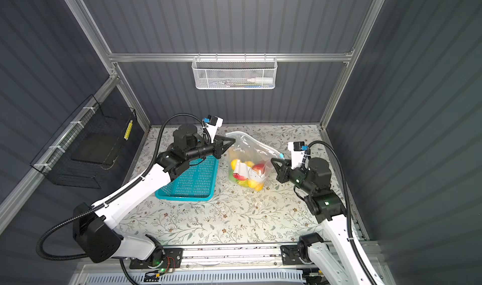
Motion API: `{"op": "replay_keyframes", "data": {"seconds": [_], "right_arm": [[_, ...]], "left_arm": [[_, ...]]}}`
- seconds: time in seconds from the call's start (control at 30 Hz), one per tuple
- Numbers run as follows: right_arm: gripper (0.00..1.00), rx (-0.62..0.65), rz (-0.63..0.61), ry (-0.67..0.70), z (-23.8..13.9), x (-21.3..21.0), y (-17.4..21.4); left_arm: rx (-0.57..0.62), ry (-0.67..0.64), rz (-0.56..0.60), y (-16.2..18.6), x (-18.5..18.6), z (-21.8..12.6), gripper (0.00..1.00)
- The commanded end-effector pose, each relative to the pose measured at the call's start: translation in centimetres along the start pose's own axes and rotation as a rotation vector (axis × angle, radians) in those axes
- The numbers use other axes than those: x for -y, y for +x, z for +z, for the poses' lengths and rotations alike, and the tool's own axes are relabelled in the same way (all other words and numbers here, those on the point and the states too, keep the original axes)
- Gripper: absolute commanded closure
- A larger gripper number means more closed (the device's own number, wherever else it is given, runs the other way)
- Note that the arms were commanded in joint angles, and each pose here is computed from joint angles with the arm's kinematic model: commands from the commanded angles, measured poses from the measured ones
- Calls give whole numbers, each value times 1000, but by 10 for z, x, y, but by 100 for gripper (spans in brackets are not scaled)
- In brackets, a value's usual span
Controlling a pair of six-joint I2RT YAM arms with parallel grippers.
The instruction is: Place the food in the zip-top bag and seal the zipper
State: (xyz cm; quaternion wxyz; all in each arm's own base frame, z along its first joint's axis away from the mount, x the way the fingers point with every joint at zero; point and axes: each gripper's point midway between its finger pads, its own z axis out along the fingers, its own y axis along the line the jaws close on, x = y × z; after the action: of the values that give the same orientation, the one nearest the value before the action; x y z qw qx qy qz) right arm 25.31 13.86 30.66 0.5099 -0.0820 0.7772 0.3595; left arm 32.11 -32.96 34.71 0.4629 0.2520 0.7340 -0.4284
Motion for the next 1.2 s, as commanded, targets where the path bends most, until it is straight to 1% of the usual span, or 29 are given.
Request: {"op": "replay_keyframes", "data": {"seconds": [0.0, 0.1, 0.13, 0.27, 0.3, 0.33, 0.4, 0.43, 0.47, 0.5, 0.57, 0.63, 0.7, 0.77, 0.9, 0.93, 1.07, 1.1, 1.17], "right_arm": [[100, -123, 94, -25, -14, -9, 30], [100, -140, 151, -28, -16, -9, 40], [100, -144, 171, -11, -14, -4, 43], [100, -130, 258, 128, -1, 30, 51], [100, -112, 271, 164, 3, 40, 49], [100, -98, 279, 199, 8, 49, 48], [100, -54, 289, 305, 15, 75, 42], [100, -40, 296, 348, 19, 87, 40], [100, -25, 310, 392, 23, 101, 38], [100, -13, 333, 427, 26, 115, 36], [100, -1, 367, 454, 35, 138, 33], [100, -9, 410, 485, 45, 163, 35], [100, -47, 441, 509, 59, 188, 39], [100, -95, 446, 520, 74, 205, 44], [100, -205, 459, 510, 105, 229, 54], [98, -218, 462, 512, 111, 234, 55], [87, -232, 451, 526, 128, 252, 54], [82, -235, 447, 530, 131, 255, 53], [68, -241, 422, 531, 136, 258, 46]], "left_arm": [[-18, -20, -81, 14, -3, 1, 100], [-58, -53, -130, 33, -16, 10, 100], [-64, -91, -139, 37, -25, 14, 100], [-120, -191, -159, 55, -55, 34, 100], [-130, -207, -161, 57, -60, 40, 98], [-133, -215, -161, 56, -64, 44, 90], [-129, -230, -161, 52, -70, 52, 61], [-120, -241, -161, 48, -72, 54, 50], [-110, -255, -163, 44, -76, 54, 12], [-100, -268, -164, 40, -81, 53, 0], [-80, -297, -173, 32, -93, 46, 0], [-61, -347, -207, 28, -114, 32, 0], [-34, -383, -259, 24, -137, 9, 0], [-9, -433, -284, 22, -156, -15, 0], [3, -570, -234, 23, -180, -67, 0], [1, -607, -223, 24, -185, -79, 0], [-5, -765, -197, 30, -208, -129, 0], [0, -794, -197, 31, -212, -140, 0], [-2, -845, -210, 37, -225, -159, 0]]}}
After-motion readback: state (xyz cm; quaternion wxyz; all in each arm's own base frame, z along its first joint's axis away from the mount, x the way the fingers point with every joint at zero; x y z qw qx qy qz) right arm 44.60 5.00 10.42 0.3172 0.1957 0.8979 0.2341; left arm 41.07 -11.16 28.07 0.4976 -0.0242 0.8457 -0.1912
